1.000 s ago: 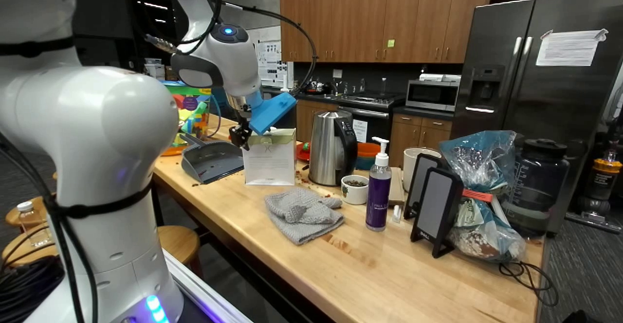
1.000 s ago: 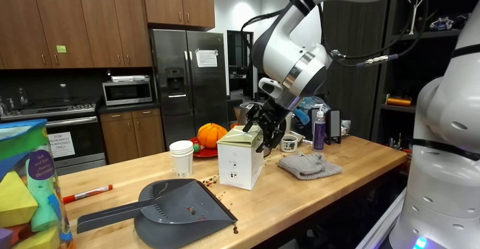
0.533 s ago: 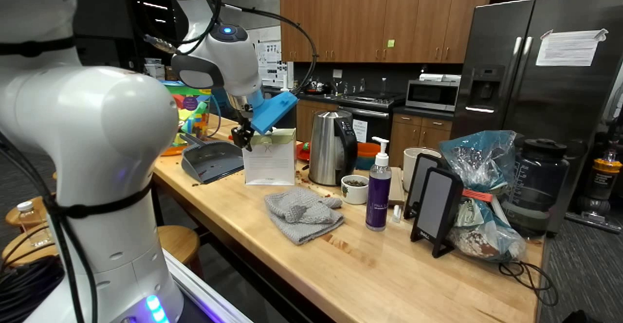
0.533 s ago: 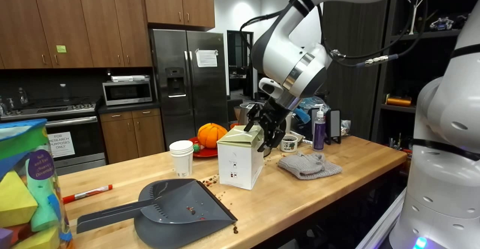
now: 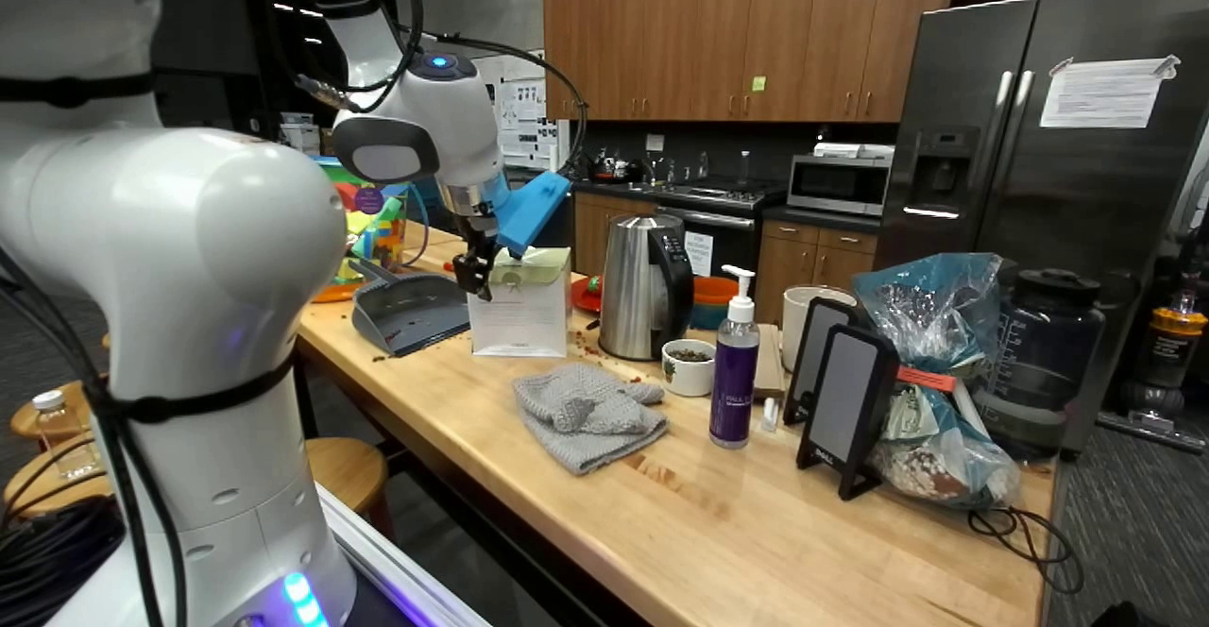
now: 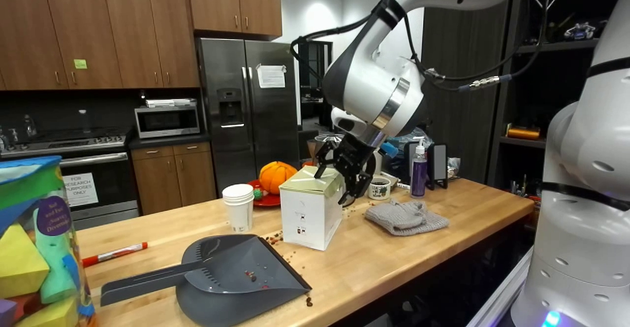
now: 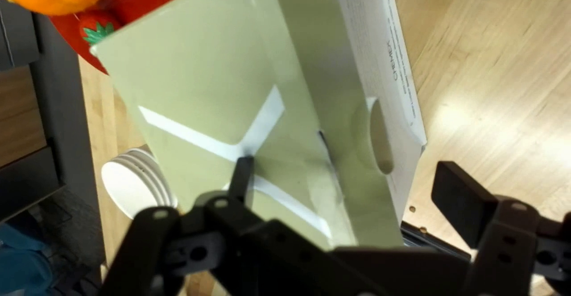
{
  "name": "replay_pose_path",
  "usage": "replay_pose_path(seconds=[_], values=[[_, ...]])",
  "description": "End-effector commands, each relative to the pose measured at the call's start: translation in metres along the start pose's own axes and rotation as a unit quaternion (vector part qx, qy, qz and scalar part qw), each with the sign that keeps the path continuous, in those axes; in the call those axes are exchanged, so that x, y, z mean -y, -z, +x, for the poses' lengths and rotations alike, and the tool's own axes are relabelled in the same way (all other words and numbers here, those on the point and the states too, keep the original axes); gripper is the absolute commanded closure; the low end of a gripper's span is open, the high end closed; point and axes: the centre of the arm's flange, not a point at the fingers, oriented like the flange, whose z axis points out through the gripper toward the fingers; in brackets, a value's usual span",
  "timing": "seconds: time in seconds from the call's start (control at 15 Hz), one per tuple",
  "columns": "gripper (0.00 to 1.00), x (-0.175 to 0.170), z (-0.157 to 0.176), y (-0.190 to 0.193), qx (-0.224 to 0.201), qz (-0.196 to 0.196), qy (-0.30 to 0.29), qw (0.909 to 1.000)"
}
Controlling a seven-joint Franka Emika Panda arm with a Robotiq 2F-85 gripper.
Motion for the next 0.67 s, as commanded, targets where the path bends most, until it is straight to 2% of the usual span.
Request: replay_pose_path(seconds=[0.0, 0.6], values=[[0.00, 0.000, 0.010, 0.014, 0.024, 0.002, 0.045, 0.9987], [0.00, 0.003, 0.027, 0.030, 0.063, -0.031, 0.085, 0.9939]])
